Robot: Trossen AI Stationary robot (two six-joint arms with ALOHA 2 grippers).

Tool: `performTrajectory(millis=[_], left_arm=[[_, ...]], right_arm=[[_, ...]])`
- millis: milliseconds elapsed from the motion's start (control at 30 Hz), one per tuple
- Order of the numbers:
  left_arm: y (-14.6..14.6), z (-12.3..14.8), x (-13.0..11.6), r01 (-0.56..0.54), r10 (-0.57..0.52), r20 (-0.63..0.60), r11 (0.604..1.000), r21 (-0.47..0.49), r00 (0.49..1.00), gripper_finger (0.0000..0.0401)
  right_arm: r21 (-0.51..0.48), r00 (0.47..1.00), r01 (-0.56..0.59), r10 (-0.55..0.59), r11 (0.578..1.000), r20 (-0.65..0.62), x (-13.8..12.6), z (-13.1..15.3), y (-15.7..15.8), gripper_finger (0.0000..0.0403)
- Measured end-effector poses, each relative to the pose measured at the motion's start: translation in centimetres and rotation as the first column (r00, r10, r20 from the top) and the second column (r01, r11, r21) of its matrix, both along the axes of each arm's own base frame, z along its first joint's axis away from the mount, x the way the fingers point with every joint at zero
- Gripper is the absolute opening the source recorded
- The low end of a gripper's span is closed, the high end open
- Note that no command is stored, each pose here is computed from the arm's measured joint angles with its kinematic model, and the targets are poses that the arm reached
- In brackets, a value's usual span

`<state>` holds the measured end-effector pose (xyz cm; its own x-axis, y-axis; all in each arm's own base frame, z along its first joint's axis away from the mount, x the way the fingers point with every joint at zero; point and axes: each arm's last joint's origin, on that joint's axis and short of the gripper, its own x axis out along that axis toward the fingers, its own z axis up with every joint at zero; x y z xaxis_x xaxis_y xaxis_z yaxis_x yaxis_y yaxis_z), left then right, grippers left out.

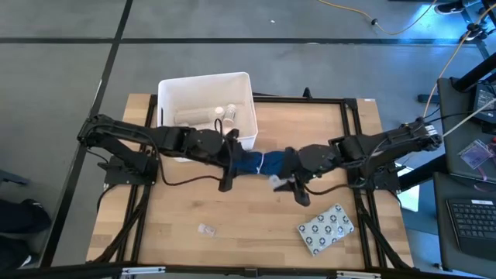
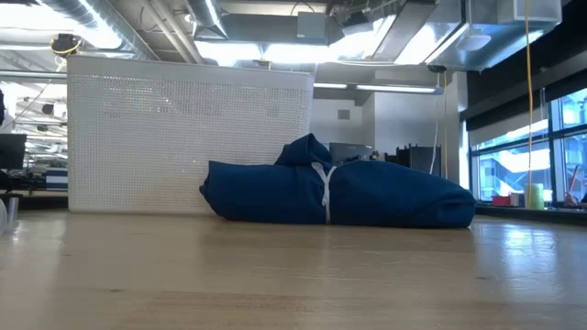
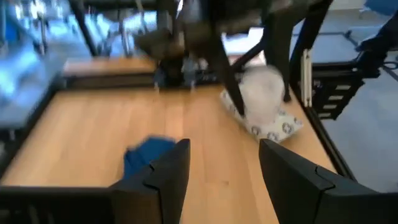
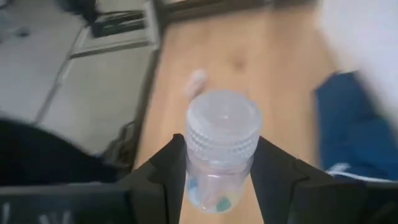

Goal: Pick & place medical supplies in basket/bin
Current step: Put the right transparent pill bottle into the white container

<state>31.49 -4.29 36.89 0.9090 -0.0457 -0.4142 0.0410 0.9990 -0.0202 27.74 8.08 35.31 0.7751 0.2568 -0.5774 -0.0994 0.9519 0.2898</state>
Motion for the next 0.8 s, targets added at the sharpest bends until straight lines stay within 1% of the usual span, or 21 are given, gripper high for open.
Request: performTrajectory(millis=[33, 100, 133, 200, 267, 367, 433, 567, 733, 800], left_arm=[[-0.2, 0.1, 0.2, 0.018, -0.018, 0.022, 0.999, 0.032, 1.000, 0.0185], [-0.7, 0.0, 0.6, 0.064, -0.070, 0.045, 0.990, 0.126, 0.997, 0.0185], [-0.9, 0.1, 0.9, 0.086, -0.099, 0.071, 0.981, 0.175, 0.993, 0.0185], [-1.6, -0.1, 1.3, 0.133, -0.160, 0.082, 0.955, 0.266, 0.984, 0.0185], [-2.2, -0.3, 1.9, 0.162, -0.208, 0.108, 0.930, 0.328, 0.972, 0.0186], [-2.8, -1.1, 2.8, 0.205, -0.262, 0.093, 0.893, 0.400, 0.961, 0.0186], [-3.0, -1.8, 3.2, 0.223, -0.274, 0.067, 0.882, 0.414, 0.959, 0.0185], [-2.9, -2.3, 3.7, 0.263, -0.308, 0.066, 0.891, 0.370, 0.949, 0.0185], [-2.7, -2.1, 3.8, 0.276, -0.326, 0.082, 0.889, 0.366, 0.942, 0.0185], [-2.7, -2.0, 3.8, 0.286, -0.338, 0.092, 0.889, 0.359, 0.937, 0.0184]], right_arm=[[0.024, 0.999, -0.031, 0.031, 0.999, -0.011, 0.2, -0.2, 0.1, 0.0144], [0.069, 0.995, -0.090, 0.092, 0.994, -0.035, 0.4, -0.5, 0.1, 0.0144], [0.091, 0.992, -0.113, 0.118, 0.989, -0.043, 0.5, -0.6, 0.1, 0.0144], [0.131, 0.986, -0.144, 0.153, 0.981, -0.061, 0.7, -0.8, 0.0, 0.0145], [0.174, 0.981, -0.163, 0.178, 0.971, -0.078, 1.0, -1.1, -0.2, 0.0145], [0.222, 0.971, -0.197, 0.221, 0.955, -0.089, 1.4, -1.4, -0.5, 0.0145], [0.249, 0.966, -0.212, 0.241, 0.945, -0.094, 1.5, -1.5, -0.7, 0.0145], [0.310, 0.959, -0.229, 0.269, 0.923, -0.092, 1.8, -1.5, -1.4, 0.0145], [0.303, 0.964, -0.221, 0.254, 0.927, -0.076, 2.0, -1.4, -2.6, 0.0145], [0.313, 0.964, -0.227, 0.258, 0.922, -0.061, 2.2, -1.3, -2.9, 0.0145]])
